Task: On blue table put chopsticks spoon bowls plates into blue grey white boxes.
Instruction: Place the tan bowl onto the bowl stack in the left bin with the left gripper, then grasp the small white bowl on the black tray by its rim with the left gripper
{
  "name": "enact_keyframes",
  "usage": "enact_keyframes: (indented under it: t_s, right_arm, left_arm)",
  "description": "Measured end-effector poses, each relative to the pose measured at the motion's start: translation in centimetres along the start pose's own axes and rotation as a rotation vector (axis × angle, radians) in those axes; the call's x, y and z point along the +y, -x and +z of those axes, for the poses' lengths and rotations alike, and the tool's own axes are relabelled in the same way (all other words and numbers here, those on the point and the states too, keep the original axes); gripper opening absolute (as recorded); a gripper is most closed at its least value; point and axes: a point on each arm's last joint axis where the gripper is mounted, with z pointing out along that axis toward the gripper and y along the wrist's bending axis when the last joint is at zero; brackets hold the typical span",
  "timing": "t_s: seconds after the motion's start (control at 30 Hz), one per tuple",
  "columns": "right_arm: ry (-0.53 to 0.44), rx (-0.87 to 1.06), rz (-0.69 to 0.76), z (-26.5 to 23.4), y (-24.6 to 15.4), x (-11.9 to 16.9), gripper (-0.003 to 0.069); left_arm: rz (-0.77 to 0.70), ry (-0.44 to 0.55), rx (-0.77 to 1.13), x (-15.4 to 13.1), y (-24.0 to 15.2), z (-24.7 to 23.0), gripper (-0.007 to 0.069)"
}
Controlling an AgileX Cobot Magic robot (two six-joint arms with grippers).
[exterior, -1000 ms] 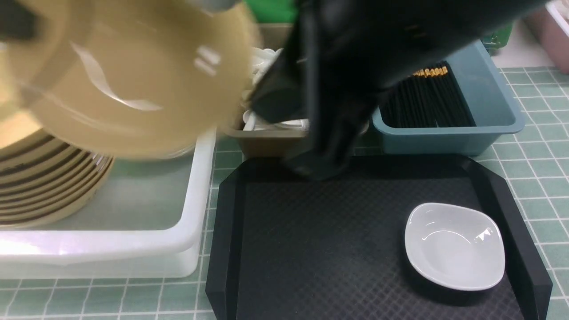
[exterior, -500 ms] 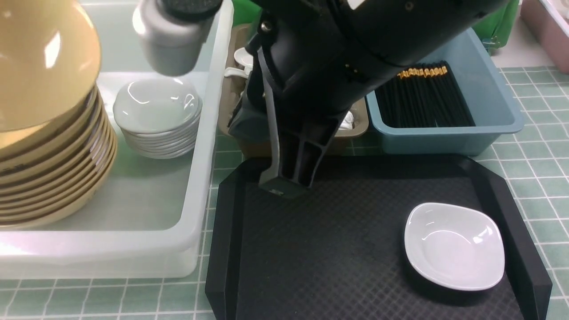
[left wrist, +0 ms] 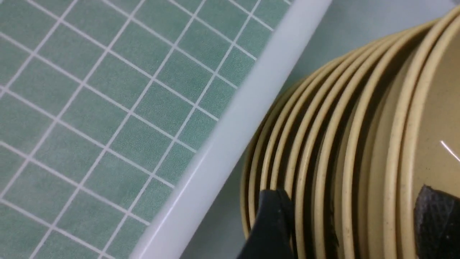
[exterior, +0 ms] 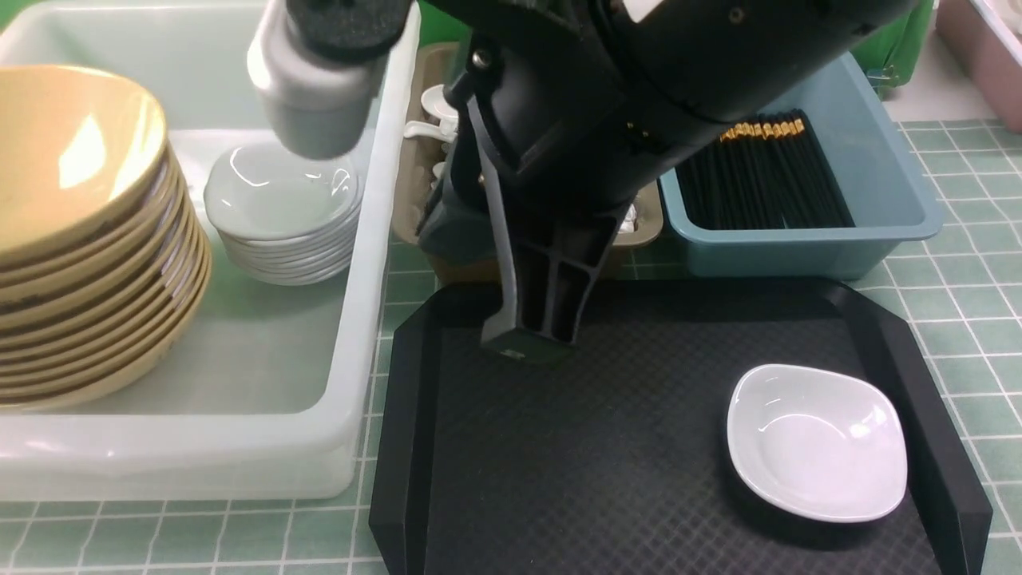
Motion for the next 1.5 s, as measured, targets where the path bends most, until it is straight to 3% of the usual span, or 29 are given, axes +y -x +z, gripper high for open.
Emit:
enact_keyframes:
  t_s: [0.1, 0.27, 0.37, 0.4, 0.47, 0.53, 0.63, 0.77, 0.93, 1.17, 1.5]
  right_arm:
    - [-0.019, 0.02, -0.012, 0.0, -0.2, -0.2, 0.0099]
    - [-0.066, 0.049, -0.002, 0.0, -0.4, -0.6, 0.0099]
    - [-0.176, 0.133, 0.059, -0.2, -1.3, -1.7, 0.0099]
    - [-0.184, 0.138, 0.066, -0.3, -1.4, -1.8, 0.0099]
    - [-0.219, 0.154, 0.122, -0.6, -2.2, -2.6, 0.0101]
    - [-0.25, 0.175, 0.193, -1.3, -3.7, -3.5, 0.0102]
    - [-0.303, 0.219, 0.33, -3.1, -7.3, -4.3, 0.0106]
    - [-0.349, 0.252, 0.448, -5.3, -11.1, -3.8, 0.0107]
    - [-0.384, 0.275, 0.56, -8.0, -16.4, -0.3, 0.0107]
    - [-0.389, 0.28, 0.62, -8.9, -20.2, 3.3, 0.0107]
    - [-0.388, 0.284, 0.642, -9.0, -22.1, 5.0, 0.0107]
  left_arm:
    - [0.005, -0.03, -0.051, -0.9, 0.3, -1.8, 0.05]
    - [0.084, -0.164, -0.174, -4.5, 0.4, -6.9, 0.0512]
    - [0.321, -0.407, -0.166, -12.0, -2.0, -9.6, 0.0512]
    - [0.335, -0.418, -0.163, -12.4, -2.2, -9.7, 0.0512]
    - [0.502, -0.536, -0.075, -17.1, -4.9, -9.6, 0.0512]
    - [0.668, -0.578, 0.019, -20.9, -7.6, -8.5, 0.0512]
    - [0.869, -0.57, 0.154, -26.4, -12.2, -5.9, 0.0512]
    - [0.99, -0.558, 0.249, -31.5, -17.2, -2.0, 0.0512]
    - [1.113, -0.617, 0.316, -37.7, -26.1, 3.6, 0.0512]
    - [1.208, -0.637, 0.358, -40.9, -32.6, 7.9, 0.0512]
    - [1.258, -0.655, 0.379, -45.1, -36.6, 12.2, 0.0491]
